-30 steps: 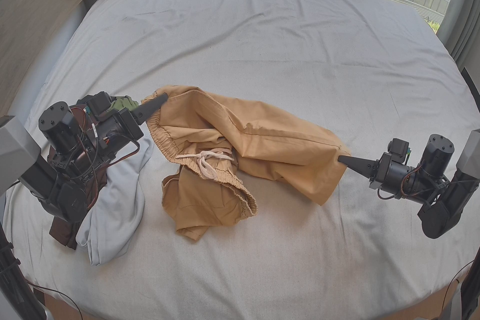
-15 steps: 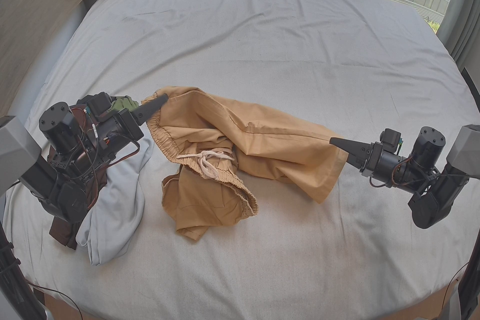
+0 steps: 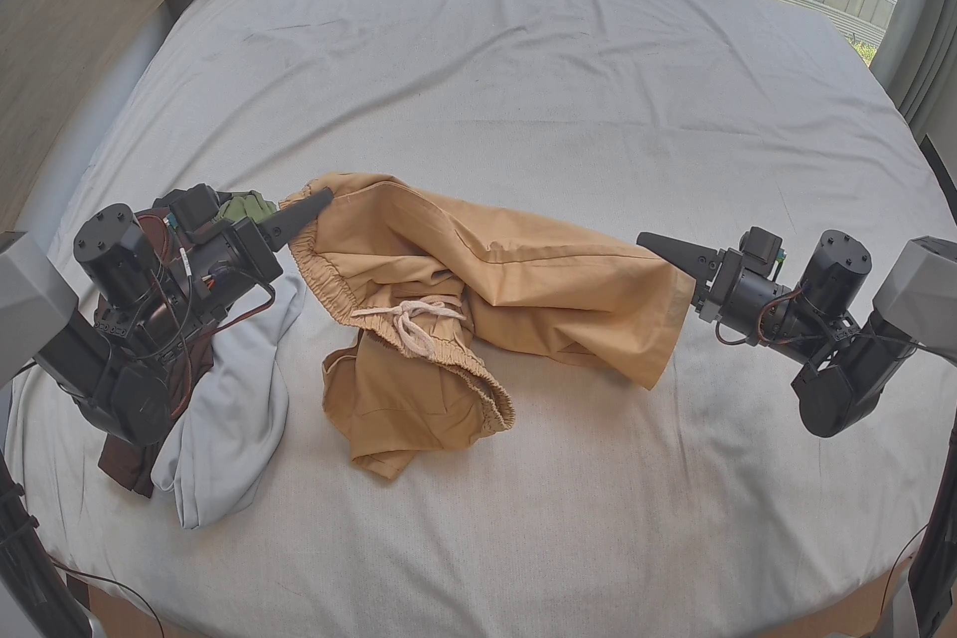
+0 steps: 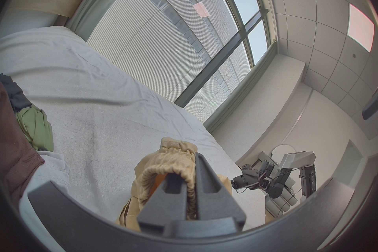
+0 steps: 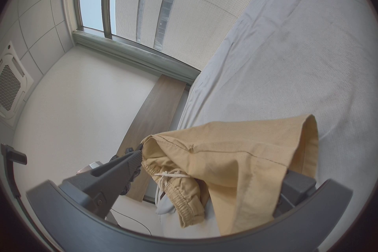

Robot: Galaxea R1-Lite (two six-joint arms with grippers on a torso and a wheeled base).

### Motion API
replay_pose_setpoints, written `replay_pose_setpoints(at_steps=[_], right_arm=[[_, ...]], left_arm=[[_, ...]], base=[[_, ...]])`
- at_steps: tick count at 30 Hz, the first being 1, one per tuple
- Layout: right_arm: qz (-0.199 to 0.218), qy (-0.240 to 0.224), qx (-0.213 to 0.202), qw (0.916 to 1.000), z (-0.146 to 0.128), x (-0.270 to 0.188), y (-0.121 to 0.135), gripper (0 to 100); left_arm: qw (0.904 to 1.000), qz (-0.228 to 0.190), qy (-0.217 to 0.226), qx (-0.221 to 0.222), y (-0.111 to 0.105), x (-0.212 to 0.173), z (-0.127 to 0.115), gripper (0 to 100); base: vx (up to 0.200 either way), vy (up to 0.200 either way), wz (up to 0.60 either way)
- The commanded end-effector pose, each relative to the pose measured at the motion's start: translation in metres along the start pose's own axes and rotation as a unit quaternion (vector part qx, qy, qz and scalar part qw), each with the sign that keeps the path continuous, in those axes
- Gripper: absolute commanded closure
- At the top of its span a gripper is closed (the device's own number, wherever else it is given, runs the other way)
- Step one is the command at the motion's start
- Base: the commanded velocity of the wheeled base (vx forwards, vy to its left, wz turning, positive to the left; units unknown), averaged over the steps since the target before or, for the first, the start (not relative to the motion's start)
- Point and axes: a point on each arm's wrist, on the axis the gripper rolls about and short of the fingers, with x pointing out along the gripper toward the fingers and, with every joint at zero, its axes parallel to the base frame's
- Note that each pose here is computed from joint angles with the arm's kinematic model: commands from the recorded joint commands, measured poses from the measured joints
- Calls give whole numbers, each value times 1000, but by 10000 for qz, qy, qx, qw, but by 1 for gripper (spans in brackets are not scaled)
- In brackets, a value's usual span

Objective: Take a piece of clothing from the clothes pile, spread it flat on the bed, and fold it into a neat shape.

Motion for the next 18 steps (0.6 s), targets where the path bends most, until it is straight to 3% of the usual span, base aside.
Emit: replay_pose_setpoints(at_steps=[1,6,7,18], right_arm=[[52,-73,9,10000,0,9,0,0],[51,-112,-3,9999,1,10,0,0],[46,-108,2,9999,1,10,0,100],[-56,-351,-66,9993,8,4,7,100]], left_arm=[[10000,-25,-2,10,-1,0,1,100],[10000,-14,14,-4,0,0,0,100],[10000,-14,14,-4,0,0,0,100],[10000,-66,15,-10,-4,2,-1,100]], base=[[0,0,0],[0,0,0],[0,0,0],[0,0,0]])
